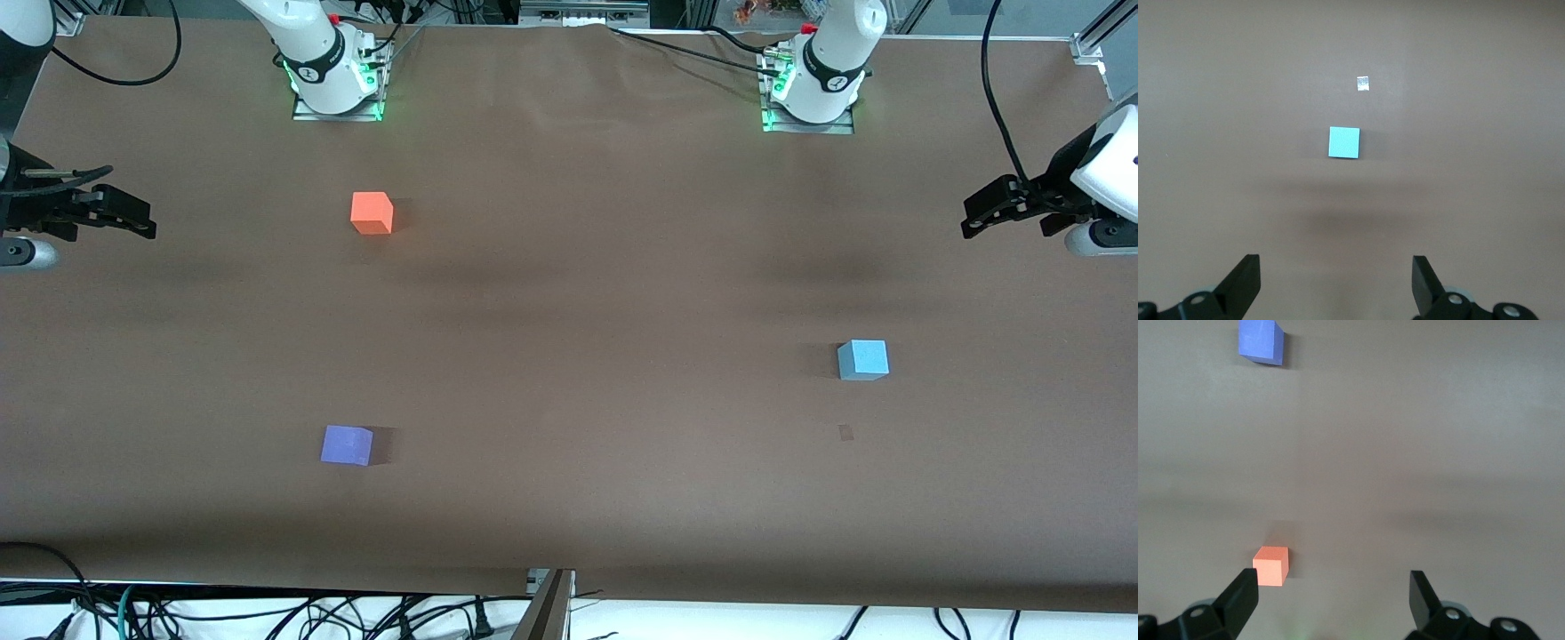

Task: Place blue block between orange and purple blocks

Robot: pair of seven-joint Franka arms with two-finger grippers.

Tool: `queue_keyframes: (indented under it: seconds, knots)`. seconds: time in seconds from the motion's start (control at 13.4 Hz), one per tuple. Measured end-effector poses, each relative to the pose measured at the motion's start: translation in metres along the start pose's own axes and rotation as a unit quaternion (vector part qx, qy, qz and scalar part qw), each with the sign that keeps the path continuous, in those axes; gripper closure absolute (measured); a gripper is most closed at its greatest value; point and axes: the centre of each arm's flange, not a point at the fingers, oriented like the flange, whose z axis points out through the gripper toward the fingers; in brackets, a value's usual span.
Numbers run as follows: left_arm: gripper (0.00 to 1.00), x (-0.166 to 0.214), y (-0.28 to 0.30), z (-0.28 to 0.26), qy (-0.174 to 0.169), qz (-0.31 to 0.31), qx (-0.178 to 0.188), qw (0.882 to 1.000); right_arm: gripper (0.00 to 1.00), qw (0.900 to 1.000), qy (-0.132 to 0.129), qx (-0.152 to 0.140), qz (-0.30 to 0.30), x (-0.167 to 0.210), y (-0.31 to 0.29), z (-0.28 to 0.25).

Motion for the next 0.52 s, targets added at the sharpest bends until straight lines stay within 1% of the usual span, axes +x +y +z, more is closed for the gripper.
queue_keyframes:
  seconds: [0.52]
  knots:
    - [0.00, -0.0003, 0.0064, -0.0008, 0.002, 0.006, 0.000, 1.000, 0.00, 1.000, 0.000, 0.000, 0.000, 0.0007, 0.0000, 0.0009]
